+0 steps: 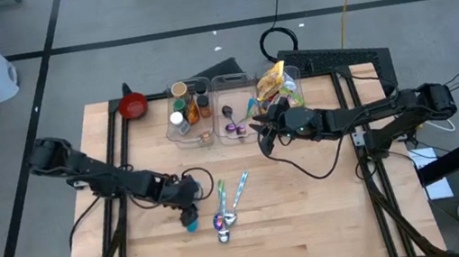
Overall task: Pick & Place Food Item
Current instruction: Put the blue spoon into the middle transparent bin
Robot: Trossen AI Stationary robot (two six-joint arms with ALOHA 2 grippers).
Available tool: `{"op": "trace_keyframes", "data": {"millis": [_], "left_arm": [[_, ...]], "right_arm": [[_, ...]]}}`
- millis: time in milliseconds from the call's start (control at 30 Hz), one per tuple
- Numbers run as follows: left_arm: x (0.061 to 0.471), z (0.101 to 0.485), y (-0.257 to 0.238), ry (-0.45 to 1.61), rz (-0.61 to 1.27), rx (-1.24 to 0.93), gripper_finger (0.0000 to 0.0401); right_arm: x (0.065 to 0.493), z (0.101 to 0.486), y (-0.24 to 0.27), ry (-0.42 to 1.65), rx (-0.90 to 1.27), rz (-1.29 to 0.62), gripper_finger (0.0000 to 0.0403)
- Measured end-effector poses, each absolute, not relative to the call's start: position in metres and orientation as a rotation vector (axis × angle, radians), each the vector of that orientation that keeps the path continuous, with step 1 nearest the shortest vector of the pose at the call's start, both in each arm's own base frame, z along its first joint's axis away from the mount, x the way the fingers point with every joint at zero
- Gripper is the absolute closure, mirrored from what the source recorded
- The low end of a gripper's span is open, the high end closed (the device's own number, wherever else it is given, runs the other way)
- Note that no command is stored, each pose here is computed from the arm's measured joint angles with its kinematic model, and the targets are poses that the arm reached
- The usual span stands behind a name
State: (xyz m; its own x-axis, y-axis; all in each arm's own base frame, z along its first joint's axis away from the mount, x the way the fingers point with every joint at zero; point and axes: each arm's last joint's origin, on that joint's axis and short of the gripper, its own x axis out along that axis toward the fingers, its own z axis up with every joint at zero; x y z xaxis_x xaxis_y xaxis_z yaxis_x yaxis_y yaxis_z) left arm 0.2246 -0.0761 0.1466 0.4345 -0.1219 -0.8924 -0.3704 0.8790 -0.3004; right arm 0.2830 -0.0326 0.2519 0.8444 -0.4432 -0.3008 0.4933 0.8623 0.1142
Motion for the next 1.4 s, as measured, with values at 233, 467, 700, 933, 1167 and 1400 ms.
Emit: {"op": "trace_keyframes", "data": {"millis": [233,467,700,933,1167,1400], "left_arm": [[0.229,0.131,-0.070,1.202,0.237,-0.590,0.0139],[0.219,0.127,-0.068,1.325,0.271,-0.529,0.0140],[0.215,0.126,-0.067,1.360,0.279,-0.487,0.0140],[0.211,0.128,-0.063,1.405,0.368,-0.531,0.0140],[0.215,0.132,-0.061,1.418,0.449,-0.621,0.0176],[0.221,0.134,-0.062,1.354,0.424,-0.596,0.0279]], "right_arm": [[0.283,0.253,-0.033,0.258,0.193,-0.496,0.0287],[0.283,0.253,-0.033,0.259,0.193,-0.496,0.0287],[0.283,0.253,-0.033,0.259,0.193,-0.496,0.0287],[0.283,0.253,-0.033,0.259,0.193,-0.496,0.0287],[0.283,0.253,-0.033,0.258,0.193,-0.496,0.0287],[0.283,0.253,-0.033,0.258,0.193,-0.496,0.0287]]}}
